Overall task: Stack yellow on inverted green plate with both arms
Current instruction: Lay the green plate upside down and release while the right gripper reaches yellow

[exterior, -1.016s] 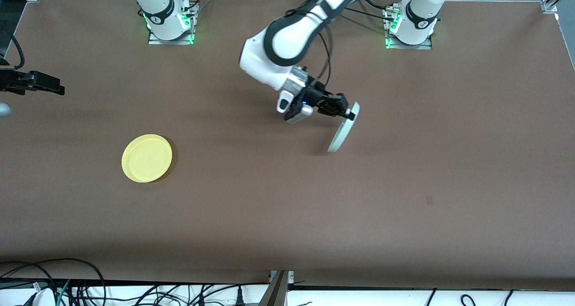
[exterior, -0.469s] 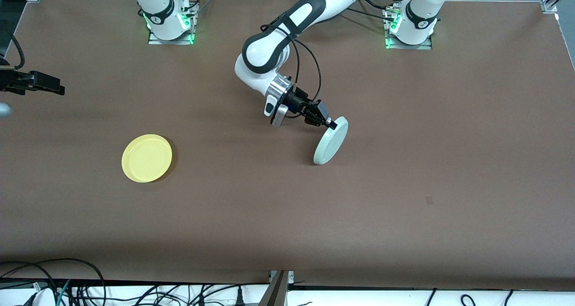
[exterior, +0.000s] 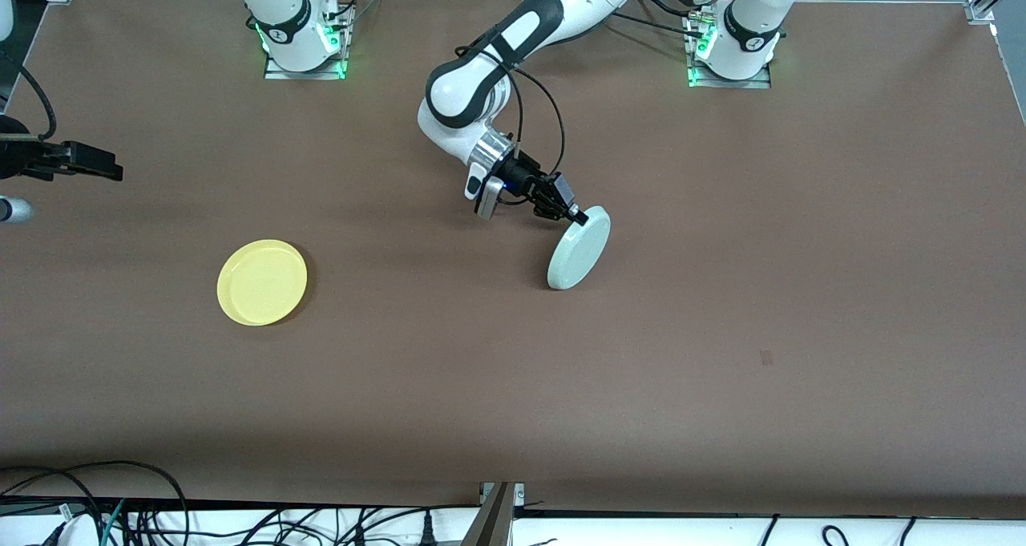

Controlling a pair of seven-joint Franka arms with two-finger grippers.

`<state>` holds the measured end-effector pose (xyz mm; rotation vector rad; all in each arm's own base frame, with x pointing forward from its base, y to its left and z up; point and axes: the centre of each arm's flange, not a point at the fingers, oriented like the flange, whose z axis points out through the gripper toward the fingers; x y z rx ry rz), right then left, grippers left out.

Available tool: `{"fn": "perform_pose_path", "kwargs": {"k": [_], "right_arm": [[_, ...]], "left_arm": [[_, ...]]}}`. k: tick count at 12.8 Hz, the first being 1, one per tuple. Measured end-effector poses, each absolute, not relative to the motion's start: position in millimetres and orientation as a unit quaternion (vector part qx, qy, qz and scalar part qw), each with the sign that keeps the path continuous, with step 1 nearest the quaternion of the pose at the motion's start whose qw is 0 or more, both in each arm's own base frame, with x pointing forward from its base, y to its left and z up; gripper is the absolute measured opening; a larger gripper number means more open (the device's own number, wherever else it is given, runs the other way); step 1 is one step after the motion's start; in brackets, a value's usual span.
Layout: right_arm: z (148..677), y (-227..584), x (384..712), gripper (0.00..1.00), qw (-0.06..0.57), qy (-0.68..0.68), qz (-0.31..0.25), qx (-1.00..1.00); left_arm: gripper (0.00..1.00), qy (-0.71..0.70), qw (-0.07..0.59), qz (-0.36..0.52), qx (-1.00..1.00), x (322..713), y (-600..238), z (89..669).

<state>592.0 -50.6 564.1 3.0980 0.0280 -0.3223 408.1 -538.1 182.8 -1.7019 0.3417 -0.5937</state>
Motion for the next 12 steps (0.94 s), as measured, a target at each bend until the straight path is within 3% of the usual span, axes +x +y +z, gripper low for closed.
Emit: {"fn": "perform_pose_path", "kwargs": {"k": [5,9,12], "right_arm": [[477.0,-64.0,630.9,1.0,0.018,0.0,-0.128,0.992],[370.2,-69.0,659.2,1.0,-0.006,-0.01,-0.134,0.991],[282.5,-76.5,657.6,1.0,-0.014,-0.025,-0.107,0.994]], "left_arm": [[0.08,0.161,0.601,-0.272,-0.734,385.6,-553.3,176.5],[0.51,0.199,0.57,-0.29,-0.742,345.7,-583.8,170.0],[0.87,0.225,0.499,-0.31,-0.777,319.0,-613.5,164.2]]}}
